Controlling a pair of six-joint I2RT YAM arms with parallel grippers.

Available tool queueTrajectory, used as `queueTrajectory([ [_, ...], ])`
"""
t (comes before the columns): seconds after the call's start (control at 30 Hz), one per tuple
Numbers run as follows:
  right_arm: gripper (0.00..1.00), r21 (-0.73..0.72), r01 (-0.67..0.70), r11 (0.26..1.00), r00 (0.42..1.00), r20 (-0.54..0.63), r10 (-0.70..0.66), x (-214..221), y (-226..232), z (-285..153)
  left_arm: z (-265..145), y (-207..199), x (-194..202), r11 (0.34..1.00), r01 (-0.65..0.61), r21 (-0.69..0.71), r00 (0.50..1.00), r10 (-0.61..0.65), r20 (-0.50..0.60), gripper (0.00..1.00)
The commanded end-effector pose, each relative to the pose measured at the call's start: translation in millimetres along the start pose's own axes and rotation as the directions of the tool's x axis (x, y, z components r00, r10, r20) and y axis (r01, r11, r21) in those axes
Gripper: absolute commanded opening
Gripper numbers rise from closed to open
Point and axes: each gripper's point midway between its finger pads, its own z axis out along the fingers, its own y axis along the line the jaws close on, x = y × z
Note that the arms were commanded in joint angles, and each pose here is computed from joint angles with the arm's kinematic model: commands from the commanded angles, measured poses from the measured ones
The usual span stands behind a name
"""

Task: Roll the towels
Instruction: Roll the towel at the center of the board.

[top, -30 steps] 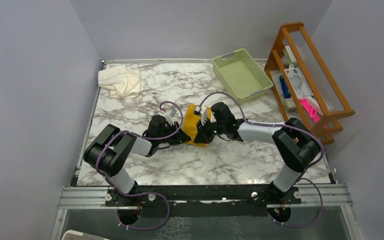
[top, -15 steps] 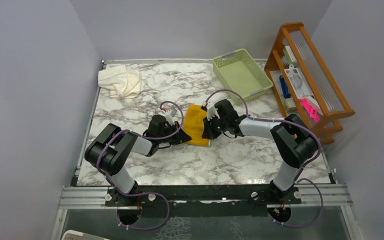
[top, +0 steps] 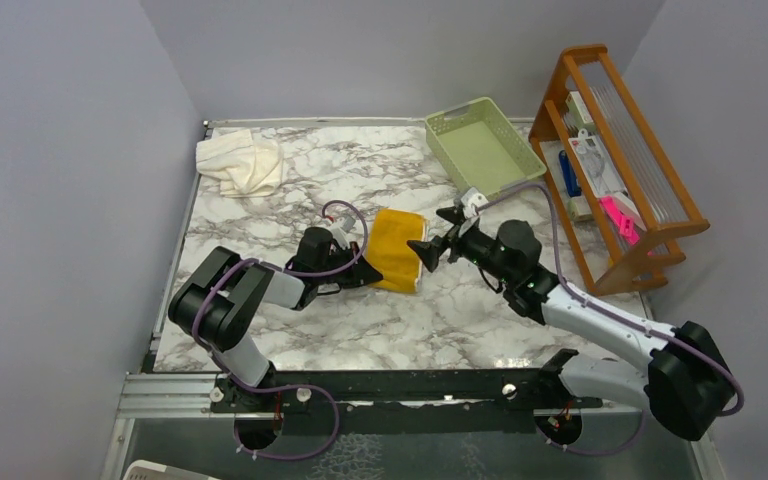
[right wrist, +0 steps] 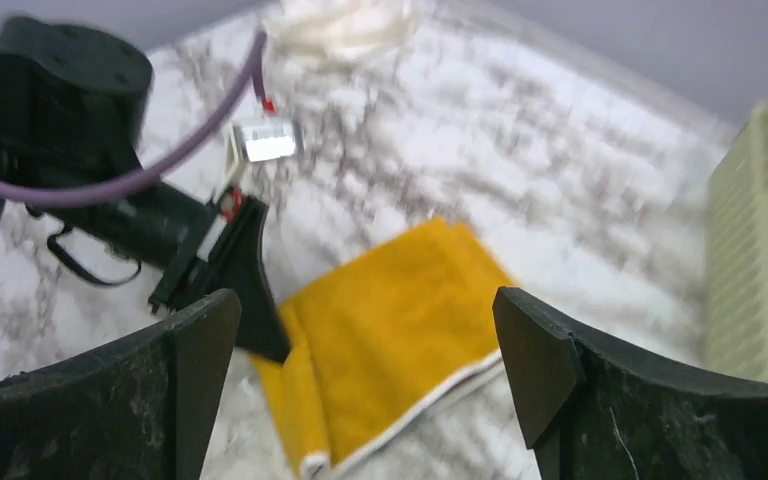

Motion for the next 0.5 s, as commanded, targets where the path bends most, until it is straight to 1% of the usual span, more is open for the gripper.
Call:
queueTrajectory([
  [0.0,1.00,-0.056,0.263,0.963,0.936,0.257,-0.241,-25,16,-9,-4,25,20,0.995,-0.004,-0.101,0.998,-0.003,-0.070,0.00],
  [0.03,1.00,-0.065,0.333,0.941,0.911,0.281,-0.303,-24,28,-12,-4,26,20,0.995,-0.005,-0.104,0.997,-0.002,-0.072,0.00],
  [0.1,1.00,-0.100,0.583,0.807,0.788,0.310,-0.531,-9,70,-15,-3,25,20,0.995,-0.005,-0.104,0.997,-0.003,-0.073,0.00],
  [0.13,1.00,-0.108,0.674,0.730,0.724,0.293,-0.625,5,84,-15,-3,25,19,0.995,-0.005,-0.103,0.997,-0.002,-0.072,0.00],
  [0.17,1.00,-0.113,0.735,0.669,0.672,0.257,-0.694,19,90,-12,-3,25,18,0.995,-0.006,-0.105,0.998,-0.001,-0.069,0.00],
  [0.2,1.00,-0.136,0.774,0.618,0.632,0.214,-0.745,35,94,-9,-3,25,17,0.994,-0.009,-0.106,0.998,0.002,-0.065,0.00],
  [0.27,0.99,-0.225,0.810,0.542,0.576,0.131,-0.807,68,99,-3,-2,25,16,0.994,-0.012,-0.105,0.998,0.005,-0.064,0.00],
  [0.3,0.94,-0.275,0.815,0.509,0.551,0.100,-0.828,84,100,-1,-2,24,15,0.995,-0.012,-0.104,0.998,0.005,-0.064,0.00],
  [0.4,0.83,-0.353,0.820,0.451,0.485,0.011,-0.874,116,96,7,-2,23,15,0.995,-0.010,-0.098,0.998,0.004,-0.067,0.00],
  [0.47,0.79,-0.372,0.823,0.430,0.449,-0.038,-0.892,128,89,12,-2,24,17,0.995,-0.009,-0.098,0.997,0.002,-0.071,0.00],
])
